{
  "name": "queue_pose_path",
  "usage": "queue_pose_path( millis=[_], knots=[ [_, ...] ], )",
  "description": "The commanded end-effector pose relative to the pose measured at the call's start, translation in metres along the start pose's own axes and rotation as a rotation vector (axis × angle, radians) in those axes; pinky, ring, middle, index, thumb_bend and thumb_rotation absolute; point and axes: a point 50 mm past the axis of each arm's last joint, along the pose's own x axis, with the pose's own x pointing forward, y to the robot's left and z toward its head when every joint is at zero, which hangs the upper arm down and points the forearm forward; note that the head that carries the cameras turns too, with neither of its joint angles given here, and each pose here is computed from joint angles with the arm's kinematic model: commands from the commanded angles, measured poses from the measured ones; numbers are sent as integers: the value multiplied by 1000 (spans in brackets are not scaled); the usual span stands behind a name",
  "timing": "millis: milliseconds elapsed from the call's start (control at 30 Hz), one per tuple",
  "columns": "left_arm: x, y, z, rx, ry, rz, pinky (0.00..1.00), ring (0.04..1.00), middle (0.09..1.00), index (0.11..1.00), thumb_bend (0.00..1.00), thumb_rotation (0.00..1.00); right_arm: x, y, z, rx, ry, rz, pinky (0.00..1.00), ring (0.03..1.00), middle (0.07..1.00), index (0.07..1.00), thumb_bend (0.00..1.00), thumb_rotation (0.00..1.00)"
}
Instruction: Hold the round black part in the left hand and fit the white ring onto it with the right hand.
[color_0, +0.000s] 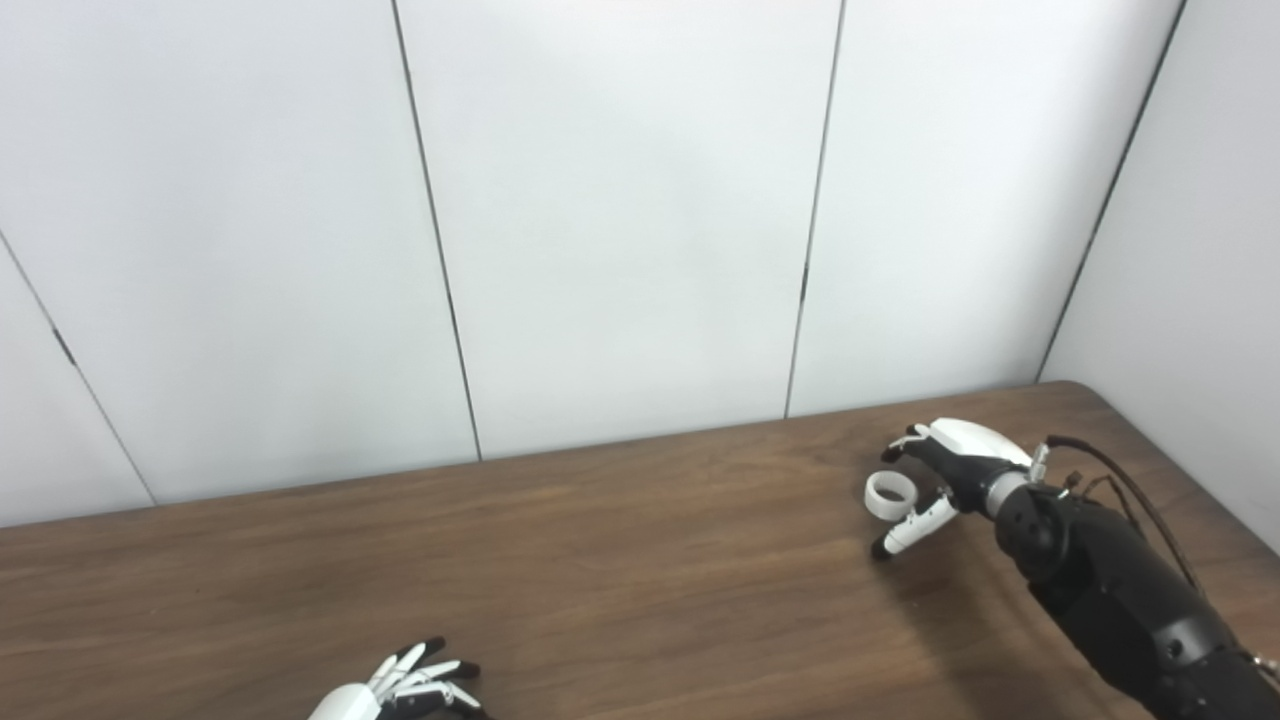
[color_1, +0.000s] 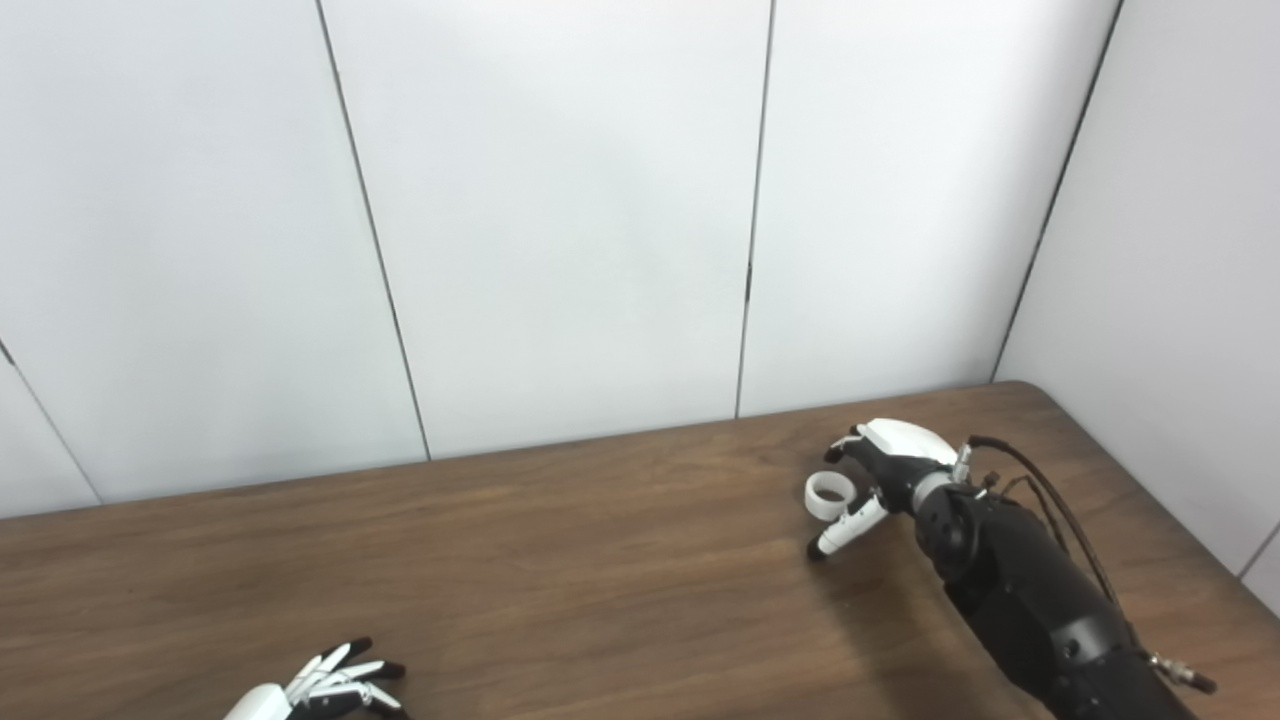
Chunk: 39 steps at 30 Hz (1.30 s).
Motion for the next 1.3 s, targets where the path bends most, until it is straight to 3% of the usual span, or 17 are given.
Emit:
queue_pose_path(
  millis=[0,400,900,1067,1267],
  knots=[
    [-9,-6,-4,19,2,-83,1000,983,851,480,518,42,1,-33,3,-36,-13,-89,1000,1000,1000,842,952,304],
    [-13,-2,-5,12,1,-84,1000,984,852,480,518,42,3,-27,-12,-40,64,-43,1000,1000,1000,823,900,245],
    [-17,2,-1,7,0,-85,1000,981,852,480,519,42,6,-21,-20,-39,72,-5,1000,1000,1000,761,836,256],
    [-16,3,-1,3,0,-86,1000,983,853,481,518,42,6,-20,-21,-31,70,2,1000,1000,1000,645,849,230],
    [-15,3,-1,9,-3,-80,1000,974,844,480,519,42,3,-16,-23,-22,51,-6,994,1000,999,670,853,199]
  ],
)
